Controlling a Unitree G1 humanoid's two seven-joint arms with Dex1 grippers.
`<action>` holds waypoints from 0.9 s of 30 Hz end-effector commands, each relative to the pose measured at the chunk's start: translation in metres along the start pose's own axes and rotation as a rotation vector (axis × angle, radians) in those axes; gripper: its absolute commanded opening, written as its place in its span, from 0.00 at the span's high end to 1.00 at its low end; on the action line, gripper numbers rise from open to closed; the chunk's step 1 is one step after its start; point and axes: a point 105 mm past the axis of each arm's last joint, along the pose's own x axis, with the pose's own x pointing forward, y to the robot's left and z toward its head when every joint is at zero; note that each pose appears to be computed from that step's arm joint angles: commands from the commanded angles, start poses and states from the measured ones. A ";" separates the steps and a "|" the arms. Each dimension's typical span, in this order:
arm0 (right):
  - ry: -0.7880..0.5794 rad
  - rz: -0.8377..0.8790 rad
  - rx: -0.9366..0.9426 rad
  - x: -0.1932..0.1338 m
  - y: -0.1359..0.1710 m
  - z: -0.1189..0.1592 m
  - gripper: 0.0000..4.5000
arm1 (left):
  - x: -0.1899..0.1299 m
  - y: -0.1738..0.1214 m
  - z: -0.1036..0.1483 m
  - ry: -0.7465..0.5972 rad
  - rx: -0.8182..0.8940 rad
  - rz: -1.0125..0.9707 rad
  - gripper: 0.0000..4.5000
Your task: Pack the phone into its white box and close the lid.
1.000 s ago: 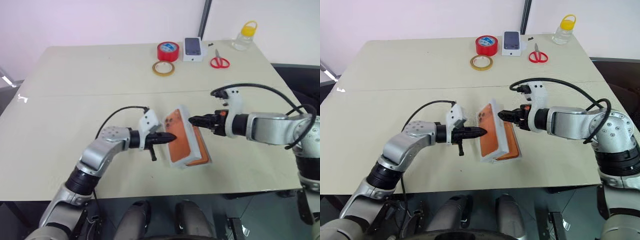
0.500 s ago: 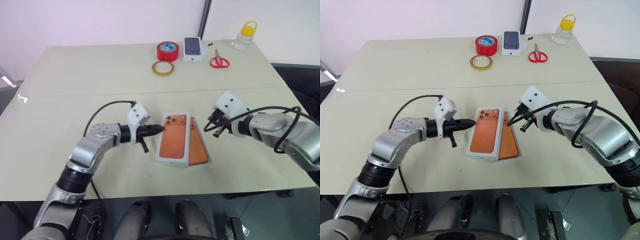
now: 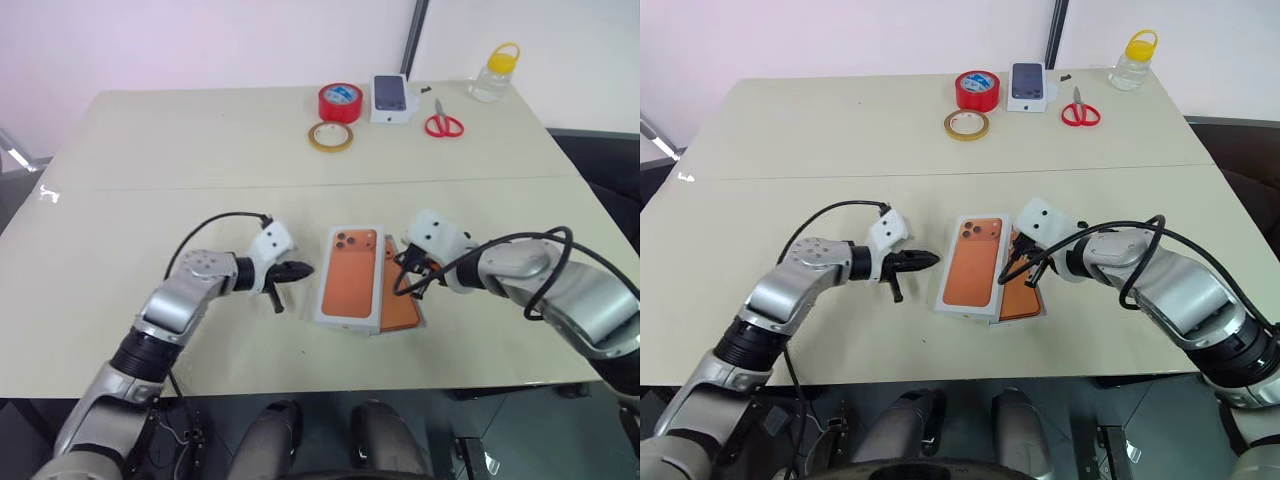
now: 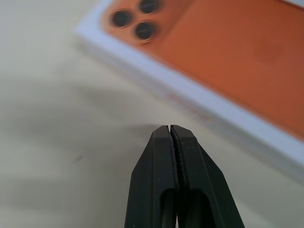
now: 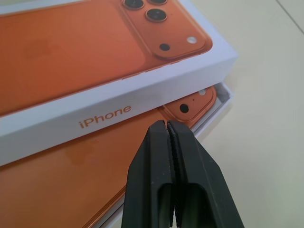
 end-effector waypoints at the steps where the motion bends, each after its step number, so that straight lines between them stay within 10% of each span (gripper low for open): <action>1: -0.022 -0.004 -0.042 -0.004 0.003 0.008 0.98 | 0.004 -0.008 0.014 -0.024 0.075 -0.054 0.99; 27: 0.033 0.052 -0.095 -0.013 0.014 -0.008 0.98 | 0.021 -0.049 0.044 -0.114 0.113 -0.236 0.99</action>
